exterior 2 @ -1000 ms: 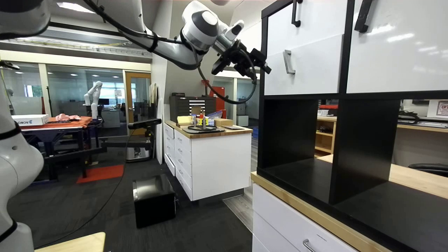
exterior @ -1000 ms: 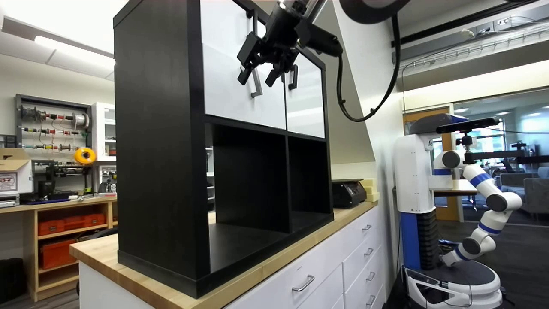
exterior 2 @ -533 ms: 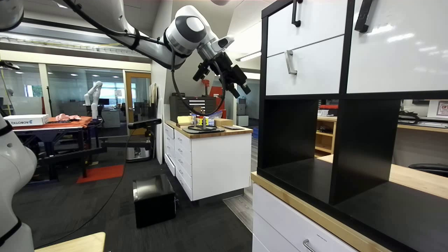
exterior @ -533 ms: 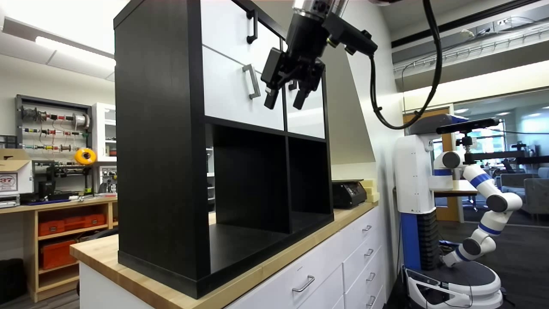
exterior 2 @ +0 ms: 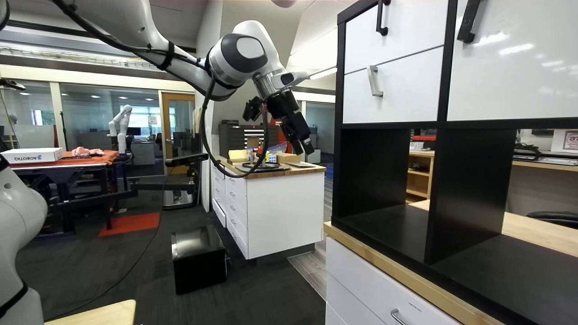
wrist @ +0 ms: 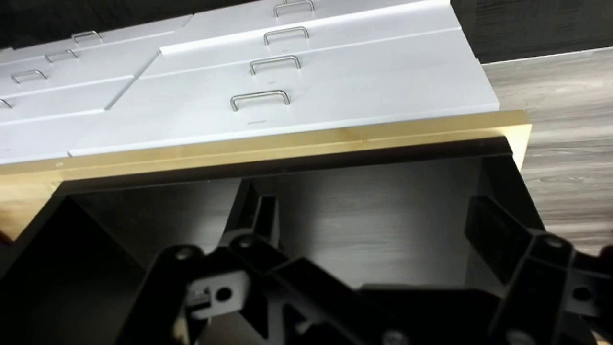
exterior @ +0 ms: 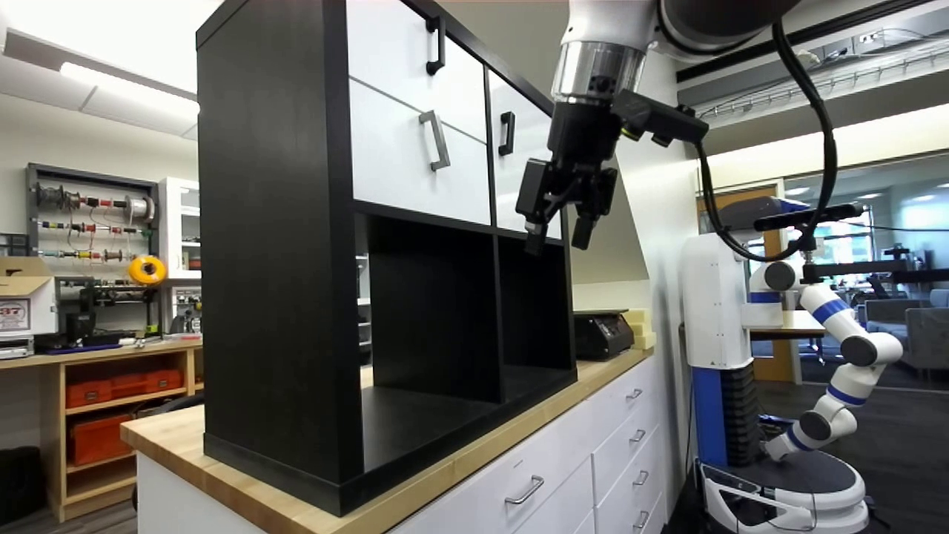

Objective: Close the open drawer

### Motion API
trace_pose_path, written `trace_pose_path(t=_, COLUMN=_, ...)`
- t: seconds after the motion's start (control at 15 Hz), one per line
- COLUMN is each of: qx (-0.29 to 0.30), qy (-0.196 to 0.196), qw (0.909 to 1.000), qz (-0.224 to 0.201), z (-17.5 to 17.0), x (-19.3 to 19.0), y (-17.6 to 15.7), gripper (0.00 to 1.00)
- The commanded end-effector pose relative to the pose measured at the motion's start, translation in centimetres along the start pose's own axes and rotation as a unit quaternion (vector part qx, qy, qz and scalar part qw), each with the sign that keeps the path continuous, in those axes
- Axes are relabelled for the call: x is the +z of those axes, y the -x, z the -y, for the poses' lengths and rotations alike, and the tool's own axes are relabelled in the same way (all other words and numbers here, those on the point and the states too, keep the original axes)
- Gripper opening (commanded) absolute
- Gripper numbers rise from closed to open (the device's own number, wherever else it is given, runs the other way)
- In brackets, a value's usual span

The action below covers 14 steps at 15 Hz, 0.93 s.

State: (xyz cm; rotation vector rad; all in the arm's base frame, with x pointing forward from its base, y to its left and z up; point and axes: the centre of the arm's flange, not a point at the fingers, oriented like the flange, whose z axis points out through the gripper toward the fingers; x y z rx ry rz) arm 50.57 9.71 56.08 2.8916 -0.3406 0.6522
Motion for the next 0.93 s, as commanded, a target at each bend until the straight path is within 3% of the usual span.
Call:
trace_pose_path(t=0.0, qx=0.014, qy=-0.004, qw=0.9989, qz=0.044, z=-2.6, x=1.1, y=3.2, gripper=1.0)
trace_pose_path(t=0.33, qx=0.028, qy=-0.015, qw=0.997, qz=0.07, z=-3.2, x=2.8, y=4.6, gripper=1.0)
trace_pose_path(t=0.4, qx=0.028, qy=-0.008, qw=0.9977, qz=0.061, z=-2.1, x=3.6, y=3.1, gripper=1.0)
trace_pose_path(t=0.87, qx=0.027, qy=-0.007, qw=0.9976, qz=0.064, z=-2.0, x=3.9, y=3.3, gripper=1.0)
